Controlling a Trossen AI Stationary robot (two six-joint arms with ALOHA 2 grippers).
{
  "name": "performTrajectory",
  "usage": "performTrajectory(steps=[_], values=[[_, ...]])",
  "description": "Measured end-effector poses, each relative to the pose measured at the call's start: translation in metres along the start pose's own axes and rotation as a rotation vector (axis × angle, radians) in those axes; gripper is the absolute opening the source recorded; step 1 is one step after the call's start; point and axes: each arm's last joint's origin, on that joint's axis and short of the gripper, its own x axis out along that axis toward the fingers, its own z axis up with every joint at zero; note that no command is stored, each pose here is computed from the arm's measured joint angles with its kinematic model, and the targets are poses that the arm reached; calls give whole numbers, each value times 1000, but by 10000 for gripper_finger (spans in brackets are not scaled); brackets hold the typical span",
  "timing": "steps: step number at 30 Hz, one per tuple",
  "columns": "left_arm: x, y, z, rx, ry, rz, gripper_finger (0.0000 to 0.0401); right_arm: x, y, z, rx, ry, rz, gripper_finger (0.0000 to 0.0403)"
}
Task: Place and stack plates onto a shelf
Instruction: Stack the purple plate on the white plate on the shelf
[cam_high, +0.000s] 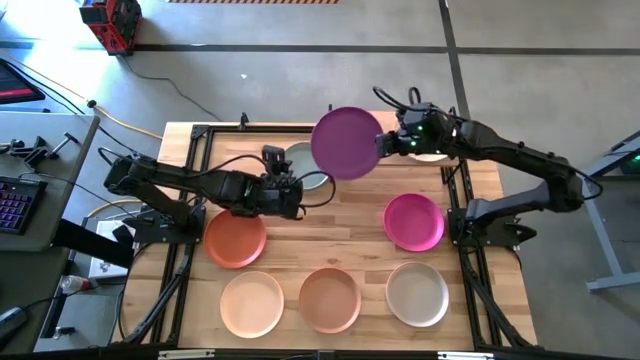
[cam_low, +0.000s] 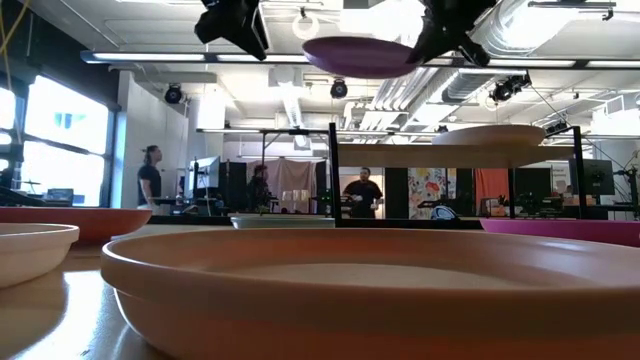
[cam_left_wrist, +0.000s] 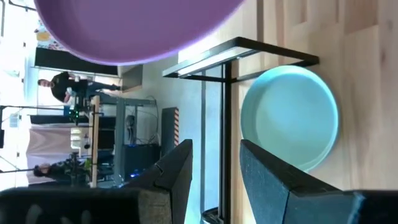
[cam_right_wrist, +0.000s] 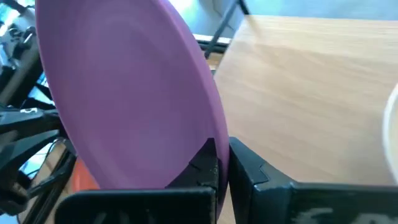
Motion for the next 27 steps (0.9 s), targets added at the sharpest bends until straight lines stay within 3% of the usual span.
performTrajectory(steps=[12, 20, 27], values=[[4, 3, -1, -64, 10, 1, 122, -55, -43, 9, 64, -58, -119, 0], [18, 13, -6, -91, 60, 17, 122, -87, -66, 4, 45, -72, -188, 0], [35, 24, -14, -126, 120, 37, 122, -98, -84, 0, 55, -28, -281, 0]])
